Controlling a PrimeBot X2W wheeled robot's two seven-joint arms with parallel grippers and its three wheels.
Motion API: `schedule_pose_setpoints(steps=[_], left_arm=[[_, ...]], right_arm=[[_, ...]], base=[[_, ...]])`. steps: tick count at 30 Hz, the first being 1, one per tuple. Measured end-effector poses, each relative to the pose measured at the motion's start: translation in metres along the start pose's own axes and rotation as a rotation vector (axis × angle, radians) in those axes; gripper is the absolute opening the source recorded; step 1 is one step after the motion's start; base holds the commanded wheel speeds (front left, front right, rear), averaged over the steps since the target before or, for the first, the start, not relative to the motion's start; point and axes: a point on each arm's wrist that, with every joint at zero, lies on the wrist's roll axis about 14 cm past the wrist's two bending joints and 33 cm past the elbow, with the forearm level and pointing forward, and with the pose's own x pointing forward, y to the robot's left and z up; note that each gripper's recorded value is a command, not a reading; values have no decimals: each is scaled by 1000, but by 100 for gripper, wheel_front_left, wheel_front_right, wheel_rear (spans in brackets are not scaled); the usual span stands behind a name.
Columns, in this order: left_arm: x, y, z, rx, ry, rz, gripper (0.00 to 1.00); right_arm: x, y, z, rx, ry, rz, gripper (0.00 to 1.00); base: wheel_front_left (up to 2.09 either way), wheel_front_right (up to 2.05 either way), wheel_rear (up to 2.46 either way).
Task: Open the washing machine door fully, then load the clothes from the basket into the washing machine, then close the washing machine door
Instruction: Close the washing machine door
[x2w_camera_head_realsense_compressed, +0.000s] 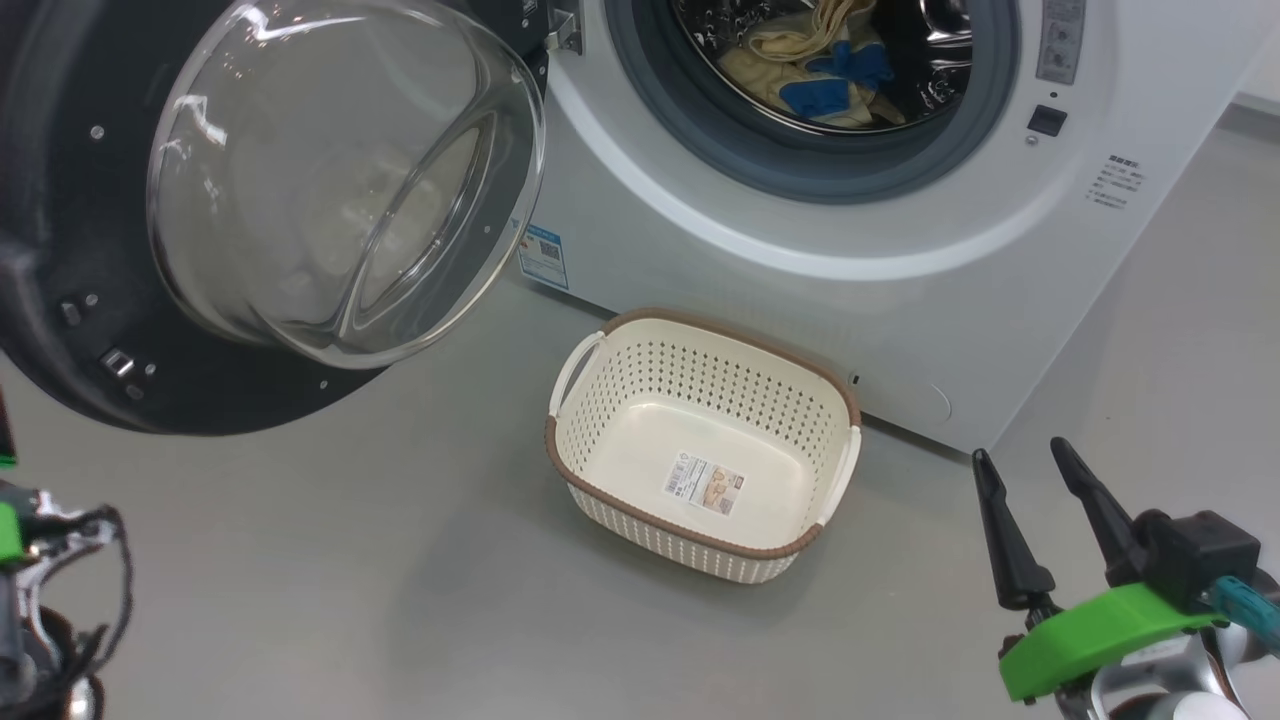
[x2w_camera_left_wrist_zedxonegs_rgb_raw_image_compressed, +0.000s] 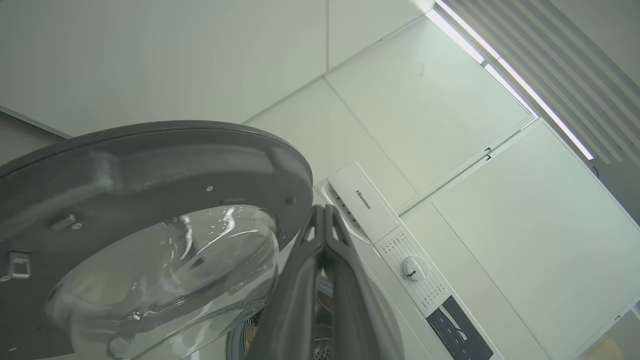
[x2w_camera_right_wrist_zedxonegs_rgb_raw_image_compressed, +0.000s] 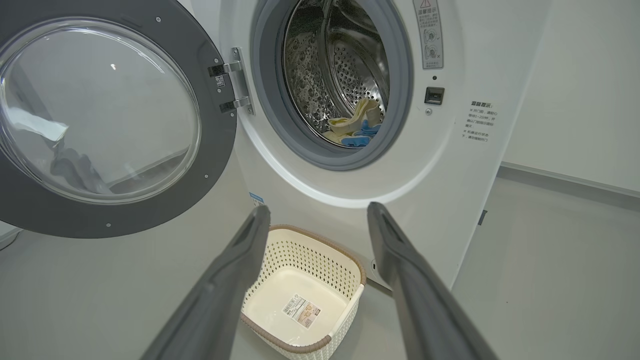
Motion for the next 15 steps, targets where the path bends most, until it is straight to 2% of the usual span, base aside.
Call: schedule_pose_setpoints(steps=[9, 15], left_arm=[[32, 53, 29, 34, -8, 121, 0], [52, 82, 40, -7, -39, 200, 0]], right_arm=[[3, -4, -8, -5, 36, -6, 100], [6, -10, -14, -5, 58, -13, 100]], base=[[0, 0, 0], [0, 0, 0]])
